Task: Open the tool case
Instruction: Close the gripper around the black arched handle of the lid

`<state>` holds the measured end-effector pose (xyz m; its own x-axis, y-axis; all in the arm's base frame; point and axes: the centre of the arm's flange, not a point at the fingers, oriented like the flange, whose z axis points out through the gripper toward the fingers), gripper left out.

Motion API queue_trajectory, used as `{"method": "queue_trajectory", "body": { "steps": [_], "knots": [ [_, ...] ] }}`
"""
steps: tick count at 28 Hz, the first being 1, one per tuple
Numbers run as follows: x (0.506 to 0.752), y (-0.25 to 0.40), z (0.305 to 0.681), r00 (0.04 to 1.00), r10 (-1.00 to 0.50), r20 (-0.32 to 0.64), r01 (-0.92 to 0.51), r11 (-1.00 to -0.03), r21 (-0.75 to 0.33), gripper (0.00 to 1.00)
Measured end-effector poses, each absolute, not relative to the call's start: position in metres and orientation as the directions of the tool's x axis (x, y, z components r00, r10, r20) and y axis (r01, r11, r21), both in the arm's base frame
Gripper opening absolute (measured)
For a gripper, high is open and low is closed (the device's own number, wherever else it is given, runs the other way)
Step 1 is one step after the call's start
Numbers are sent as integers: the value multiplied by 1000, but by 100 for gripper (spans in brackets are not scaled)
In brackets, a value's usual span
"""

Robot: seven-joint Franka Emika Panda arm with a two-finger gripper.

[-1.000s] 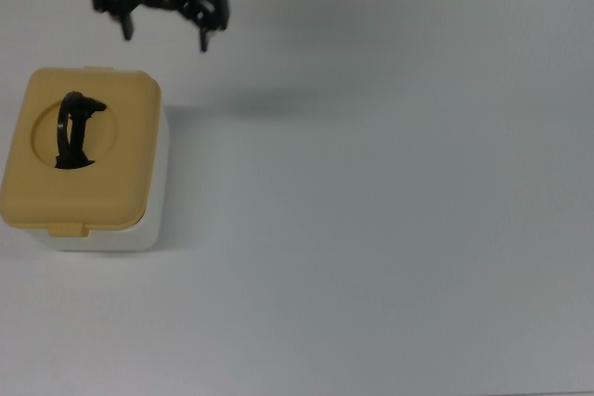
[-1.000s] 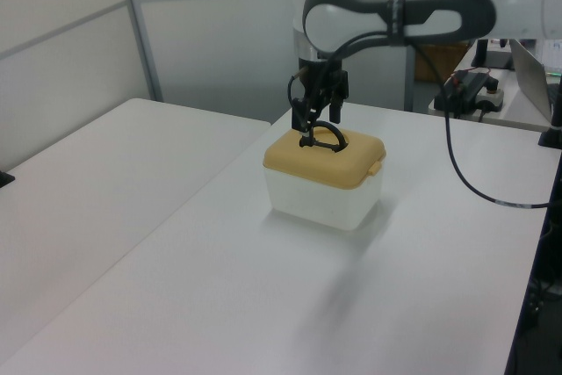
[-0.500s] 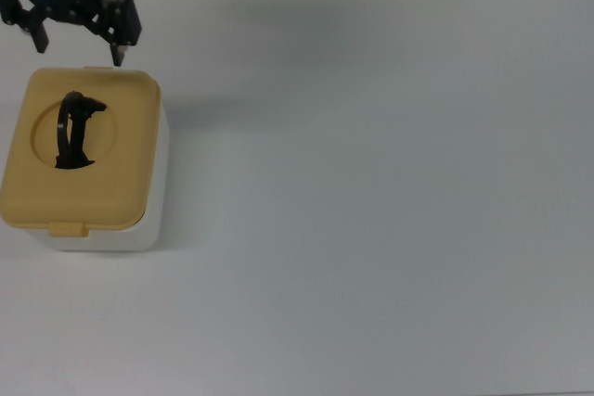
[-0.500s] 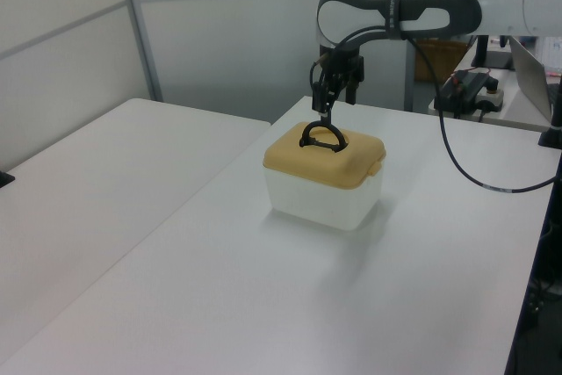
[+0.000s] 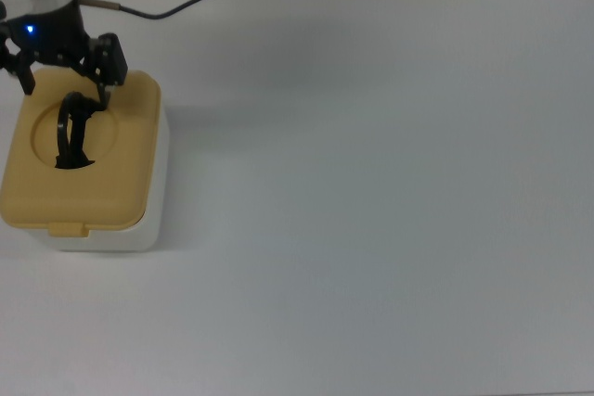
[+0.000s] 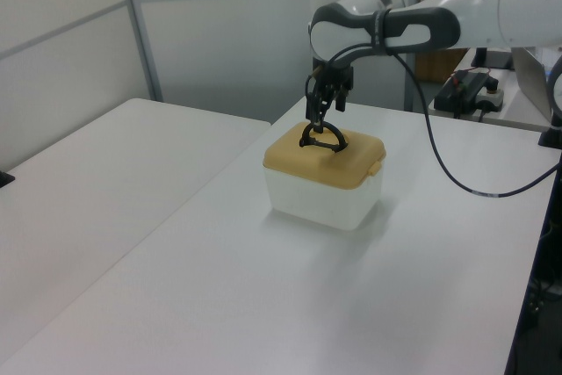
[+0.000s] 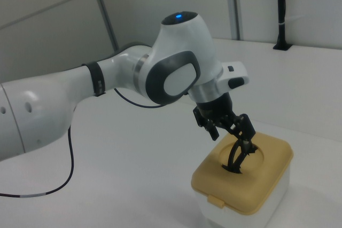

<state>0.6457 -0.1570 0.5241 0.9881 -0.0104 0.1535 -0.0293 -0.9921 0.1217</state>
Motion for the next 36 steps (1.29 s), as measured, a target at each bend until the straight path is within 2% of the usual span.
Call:
{"method": "queue_trajectory", "body": {
  "steps": [6,10,17,18,27,28,36],
  "knots": [
    [656,-159,503,988,30,149,11,-992,128,100],
    [659,-160,499,988,39,153,19,-991,131,95],
    [659,-161,498,988,37,151,17,-992,128,69],
    [659,-161,497,988,33,153,14,-992,123,60],
    [658,-167,498,986,4,165,-10,-996,83,30],
    [658,-167,498,986,1,166,-12,-997,79,23],
    [657,-170,498,986,-6,168,-19,-997,75,16]
  ]
}}
